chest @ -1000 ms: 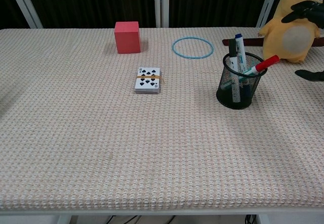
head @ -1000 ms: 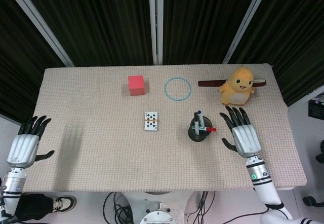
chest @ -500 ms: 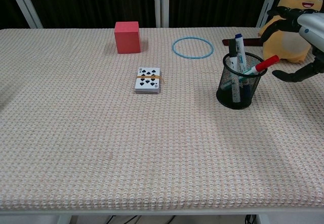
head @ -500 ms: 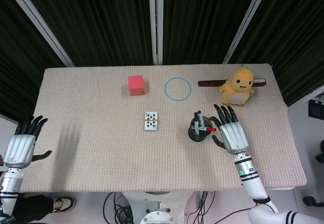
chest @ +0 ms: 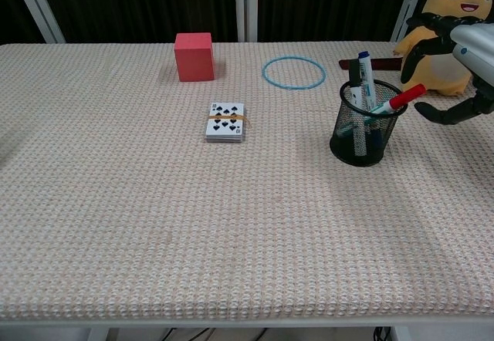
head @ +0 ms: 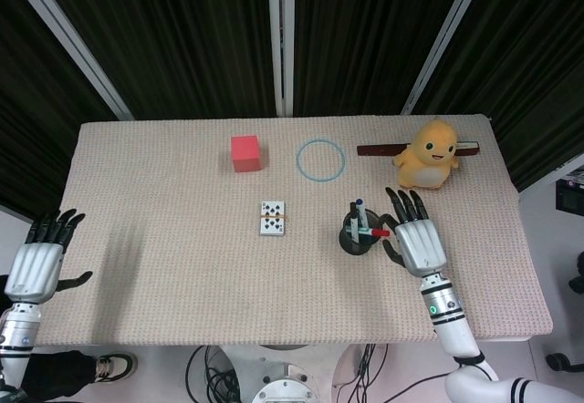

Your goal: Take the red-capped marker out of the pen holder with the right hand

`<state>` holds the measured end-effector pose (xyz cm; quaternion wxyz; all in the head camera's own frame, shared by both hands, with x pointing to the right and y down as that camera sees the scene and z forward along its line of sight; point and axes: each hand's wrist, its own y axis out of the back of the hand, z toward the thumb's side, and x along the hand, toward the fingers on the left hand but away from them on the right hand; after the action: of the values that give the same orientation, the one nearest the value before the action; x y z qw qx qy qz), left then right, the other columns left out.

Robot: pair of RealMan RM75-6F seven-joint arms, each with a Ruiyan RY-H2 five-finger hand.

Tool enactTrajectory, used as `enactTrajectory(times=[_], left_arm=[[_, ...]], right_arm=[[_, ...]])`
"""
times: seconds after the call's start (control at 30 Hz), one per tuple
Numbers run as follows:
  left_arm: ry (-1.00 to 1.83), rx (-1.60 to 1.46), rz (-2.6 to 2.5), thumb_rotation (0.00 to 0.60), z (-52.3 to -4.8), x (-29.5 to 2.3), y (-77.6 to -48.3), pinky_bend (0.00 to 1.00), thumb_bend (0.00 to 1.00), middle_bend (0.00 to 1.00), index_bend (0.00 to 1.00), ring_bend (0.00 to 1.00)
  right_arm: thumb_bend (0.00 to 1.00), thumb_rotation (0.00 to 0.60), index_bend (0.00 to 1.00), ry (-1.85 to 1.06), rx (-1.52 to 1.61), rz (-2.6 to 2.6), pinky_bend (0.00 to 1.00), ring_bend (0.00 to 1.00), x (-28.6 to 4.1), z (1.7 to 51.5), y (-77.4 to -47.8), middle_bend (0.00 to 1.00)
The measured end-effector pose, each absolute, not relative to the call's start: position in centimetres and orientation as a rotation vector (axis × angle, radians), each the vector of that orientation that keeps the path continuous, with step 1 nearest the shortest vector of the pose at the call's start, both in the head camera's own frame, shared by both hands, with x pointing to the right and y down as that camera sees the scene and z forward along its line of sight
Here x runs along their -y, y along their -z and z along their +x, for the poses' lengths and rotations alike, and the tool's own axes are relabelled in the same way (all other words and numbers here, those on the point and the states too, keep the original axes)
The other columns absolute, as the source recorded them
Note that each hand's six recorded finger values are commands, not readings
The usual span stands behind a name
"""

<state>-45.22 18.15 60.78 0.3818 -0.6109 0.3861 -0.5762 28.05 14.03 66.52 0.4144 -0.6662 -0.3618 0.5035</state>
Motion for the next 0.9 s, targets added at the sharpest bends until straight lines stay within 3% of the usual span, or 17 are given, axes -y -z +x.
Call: enactTrajectory(times=[0.4,0.9], left_arm=[[1.475,-0.983,-1.557,0.600,-45.30,-18.18,-60.87,0.04,0.06,0.06,0.11,0.00],[1.479,-0.988,-1.558,0.600,-45.53,-18.27,-60.88,0.04,0.06,0.06,0.11,0.00]], right_arm=[[0.32,0.600,0.45,-1.259,0.921,-1.670,0.00,0.00,-13.91,28.06,-66.64,0.00],[0.33,0.600,0.56,-1.242,0.934,-1.655,0.00,0.00,-13.70,27.77,-66.66,0.01]])
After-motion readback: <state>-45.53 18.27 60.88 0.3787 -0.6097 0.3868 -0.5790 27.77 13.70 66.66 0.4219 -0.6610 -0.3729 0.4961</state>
